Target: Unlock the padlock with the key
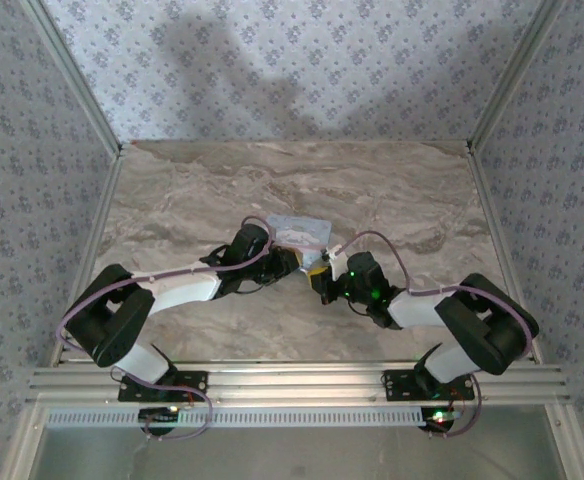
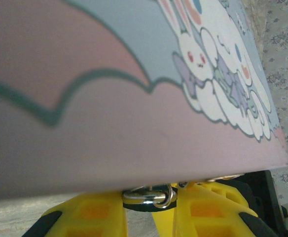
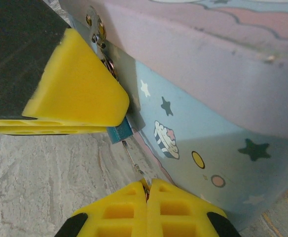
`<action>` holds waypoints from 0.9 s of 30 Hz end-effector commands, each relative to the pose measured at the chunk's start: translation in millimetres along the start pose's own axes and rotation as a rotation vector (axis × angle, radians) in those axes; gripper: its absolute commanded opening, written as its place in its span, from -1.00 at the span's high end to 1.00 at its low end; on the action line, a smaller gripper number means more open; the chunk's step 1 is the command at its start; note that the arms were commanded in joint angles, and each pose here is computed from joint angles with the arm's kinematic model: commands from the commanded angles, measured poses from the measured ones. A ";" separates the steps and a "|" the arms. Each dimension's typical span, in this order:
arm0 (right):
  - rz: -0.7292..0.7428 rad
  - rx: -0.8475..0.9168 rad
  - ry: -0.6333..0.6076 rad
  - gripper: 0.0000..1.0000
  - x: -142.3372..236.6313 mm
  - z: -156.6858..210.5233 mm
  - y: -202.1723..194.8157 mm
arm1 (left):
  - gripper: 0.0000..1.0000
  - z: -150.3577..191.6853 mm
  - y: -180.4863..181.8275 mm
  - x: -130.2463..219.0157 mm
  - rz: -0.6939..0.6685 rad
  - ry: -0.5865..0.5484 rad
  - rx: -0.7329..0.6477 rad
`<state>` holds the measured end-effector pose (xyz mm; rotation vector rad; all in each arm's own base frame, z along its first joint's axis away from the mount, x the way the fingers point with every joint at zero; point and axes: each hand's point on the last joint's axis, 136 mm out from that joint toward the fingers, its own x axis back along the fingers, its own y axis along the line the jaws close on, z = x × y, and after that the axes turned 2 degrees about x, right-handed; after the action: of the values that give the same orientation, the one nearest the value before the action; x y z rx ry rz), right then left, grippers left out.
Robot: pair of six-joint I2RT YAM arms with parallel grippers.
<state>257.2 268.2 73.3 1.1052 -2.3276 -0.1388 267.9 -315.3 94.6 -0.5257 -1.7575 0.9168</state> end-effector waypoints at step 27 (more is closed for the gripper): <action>-0.034 -0.005 -0.083 1.00 -8.2 -22.5 6.3 | 0.75 -7.5 -33.2 8.4 0.089 -0.008 -0.012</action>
<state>261.7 272.1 75.7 1.1178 -2.3493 -0.1653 269.5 -314.2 95.0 -0.5222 -1.7595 0.9202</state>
